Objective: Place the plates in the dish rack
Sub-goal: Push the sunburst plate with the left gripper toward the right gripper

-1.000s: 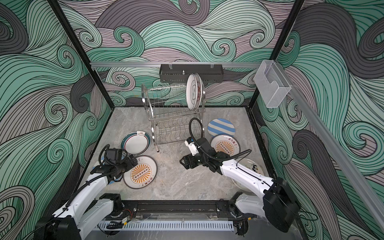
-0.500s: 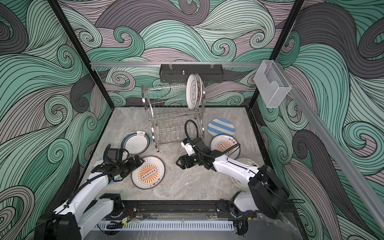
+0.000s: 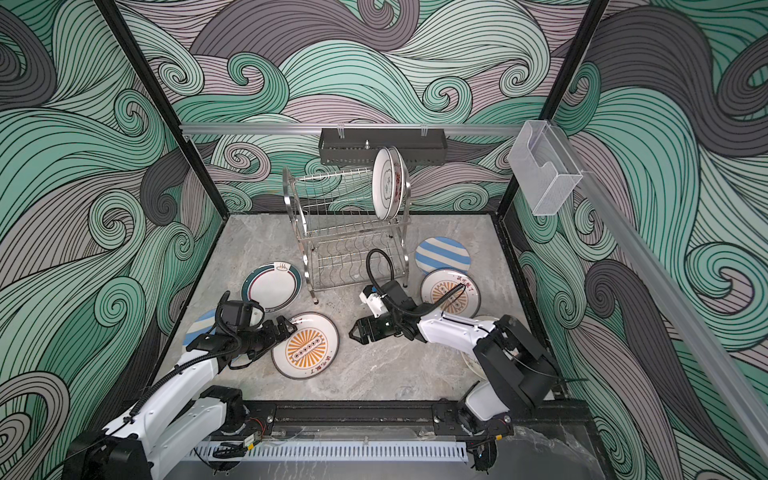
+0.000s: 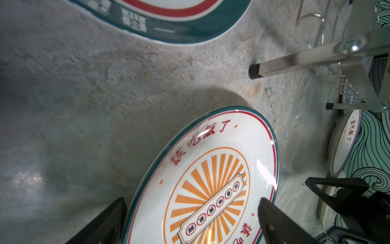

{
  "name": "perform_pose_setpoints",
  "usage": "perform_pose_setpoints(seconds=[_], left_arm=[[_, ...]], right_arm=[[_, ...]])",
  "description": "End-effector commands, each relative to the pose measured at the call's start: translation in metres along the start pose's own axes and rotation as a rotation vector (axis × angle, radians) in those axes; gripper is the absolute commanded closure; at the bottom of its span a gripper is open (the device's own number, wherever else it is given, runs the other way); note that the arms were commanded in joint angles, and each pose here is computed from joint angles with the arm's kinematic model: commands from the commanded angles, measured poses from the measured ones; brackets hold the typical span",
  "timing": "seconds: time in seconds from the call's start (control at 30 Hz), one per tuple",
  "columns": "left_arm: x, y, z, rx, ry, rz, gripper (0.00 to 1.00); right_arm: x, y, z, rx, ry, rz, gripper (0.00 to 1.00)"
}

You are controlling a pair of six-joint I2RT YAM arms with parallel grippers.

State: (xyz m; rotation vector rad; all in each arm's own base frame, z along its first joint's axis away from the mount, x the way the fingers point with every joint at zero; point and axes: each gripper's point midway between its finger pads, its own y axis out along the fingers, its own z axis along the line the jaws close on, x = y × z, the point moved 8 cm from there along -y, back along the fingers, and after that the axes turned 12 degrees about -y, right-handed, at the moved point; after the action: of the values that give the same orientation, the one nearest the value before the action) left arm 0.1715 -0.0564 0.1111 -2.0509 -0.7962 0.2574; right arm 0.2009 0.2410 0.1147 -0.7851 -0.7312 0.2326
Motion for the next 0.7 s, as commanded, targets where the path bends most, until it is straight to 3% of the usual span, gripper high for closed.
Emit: perform_pose_setpoints(seconds=[0.0,0.67], left_arm=[[-0.004,0.000,-0.006,-0.040,0.009,0.014,0.01],[-0.026,0.017,-0.040,-0.094,0.230,0.108,0.01]], right_arm=[[0.000,0.007,0.005,0.050,-0.009,0.009,0.16],[0.001,0.033,-0.007,0.040,0.055,0.033,0.23]])
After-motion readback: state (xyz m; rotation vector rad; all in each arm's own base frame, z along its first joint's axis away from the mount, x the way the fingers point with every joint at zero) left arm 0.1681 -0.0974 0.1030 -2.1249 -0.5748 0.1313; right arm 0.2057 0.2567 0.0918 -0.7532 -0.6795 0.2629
